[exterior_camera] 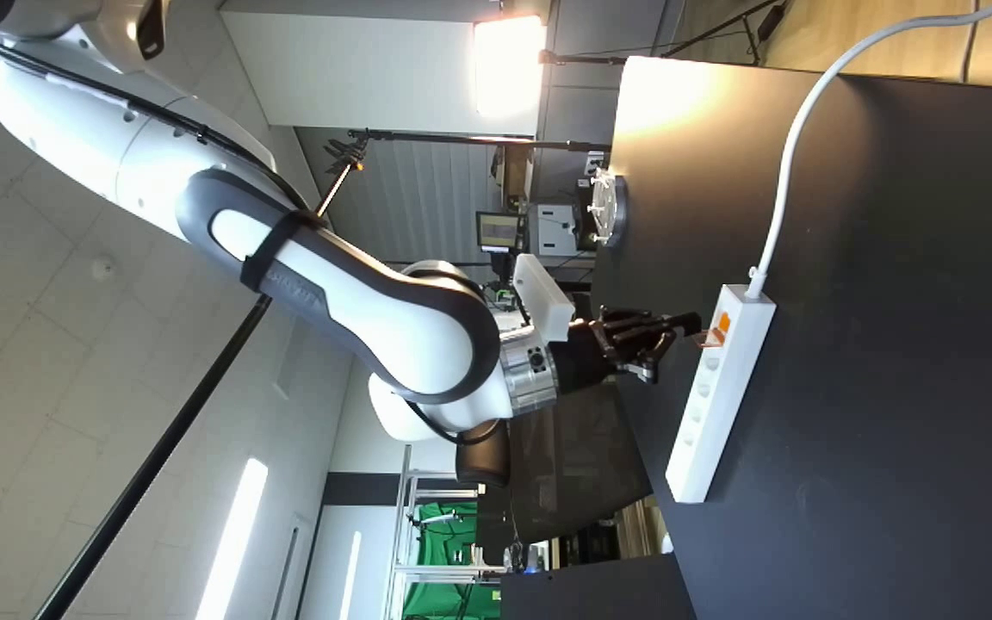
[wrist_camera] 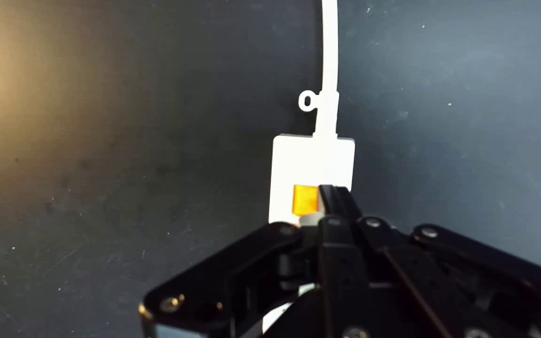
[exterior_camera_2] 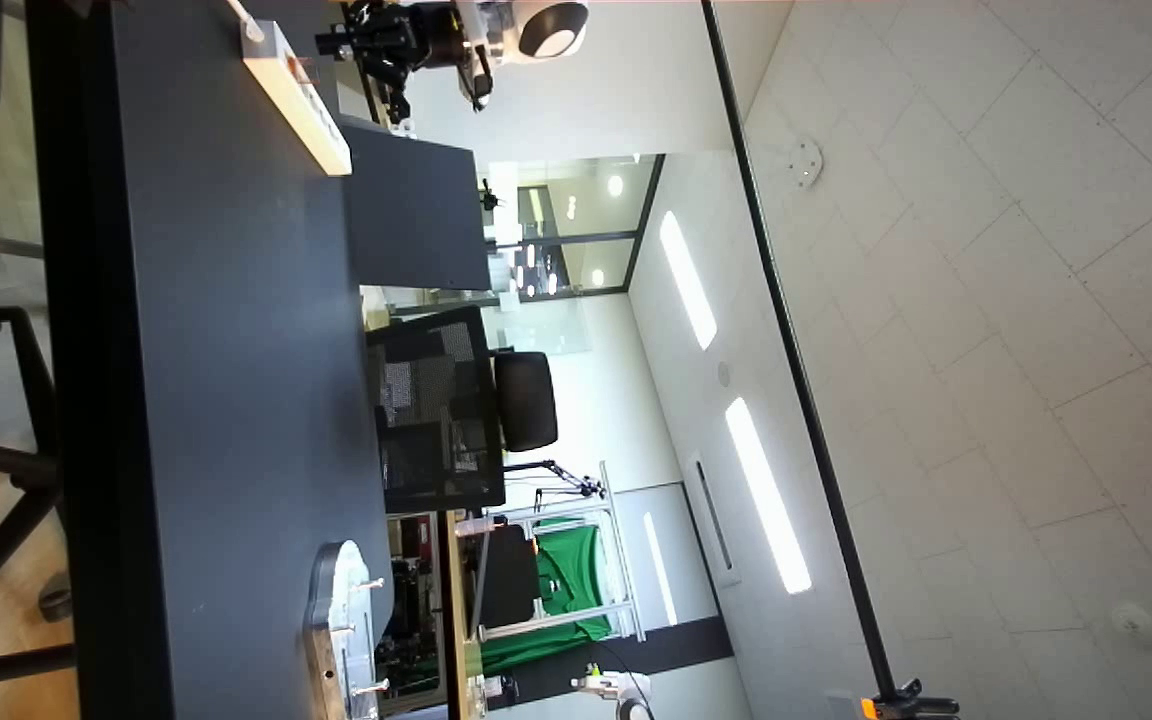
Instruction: Turn the extension cord switch on
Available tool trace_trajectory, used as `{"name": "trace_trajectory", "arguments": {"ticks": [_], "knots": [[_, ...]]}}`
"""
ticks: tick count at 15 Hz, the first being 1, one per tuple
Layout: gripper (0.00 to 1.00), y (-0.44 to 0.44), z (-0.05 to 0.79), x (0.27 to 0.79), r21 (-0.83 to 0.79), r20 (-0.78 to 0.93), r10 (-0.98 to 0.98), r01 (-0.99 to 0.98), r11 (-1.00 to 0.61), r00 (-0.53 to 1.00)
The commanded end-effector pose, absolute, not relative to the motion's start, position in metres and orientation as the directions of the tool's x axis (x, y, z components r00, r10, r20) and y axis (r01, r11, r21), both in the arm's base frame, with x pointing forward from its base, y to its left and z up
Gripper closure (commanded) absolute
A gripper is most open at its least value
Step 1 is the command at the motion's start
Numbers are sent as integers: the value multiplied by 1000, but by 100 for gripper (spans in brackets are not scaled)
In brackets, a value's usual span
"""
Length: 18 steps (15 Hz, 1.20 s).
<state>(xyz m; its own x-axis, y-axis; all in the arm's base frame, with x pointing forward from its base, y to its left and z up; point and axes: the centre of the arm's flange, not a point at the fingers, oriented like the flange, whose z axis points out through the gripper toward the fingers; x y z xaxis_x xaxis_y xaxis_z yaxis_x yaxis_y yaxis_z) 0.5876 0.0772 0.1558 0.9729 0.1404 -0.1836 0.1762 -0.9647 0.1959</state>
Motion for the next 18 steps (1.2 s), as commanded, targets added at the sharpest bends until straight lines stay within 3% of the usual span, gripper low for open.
{"name": "trace_trajectory", "arguments": {"ticks": [1,8,18], "knots": [[100,83,142,599,217,-203,96,141,-966,974],[100,81,124,599,231,-224,83,135,-964,971],[100,76,128,599,245,-124,47,77,-966,991]]}}
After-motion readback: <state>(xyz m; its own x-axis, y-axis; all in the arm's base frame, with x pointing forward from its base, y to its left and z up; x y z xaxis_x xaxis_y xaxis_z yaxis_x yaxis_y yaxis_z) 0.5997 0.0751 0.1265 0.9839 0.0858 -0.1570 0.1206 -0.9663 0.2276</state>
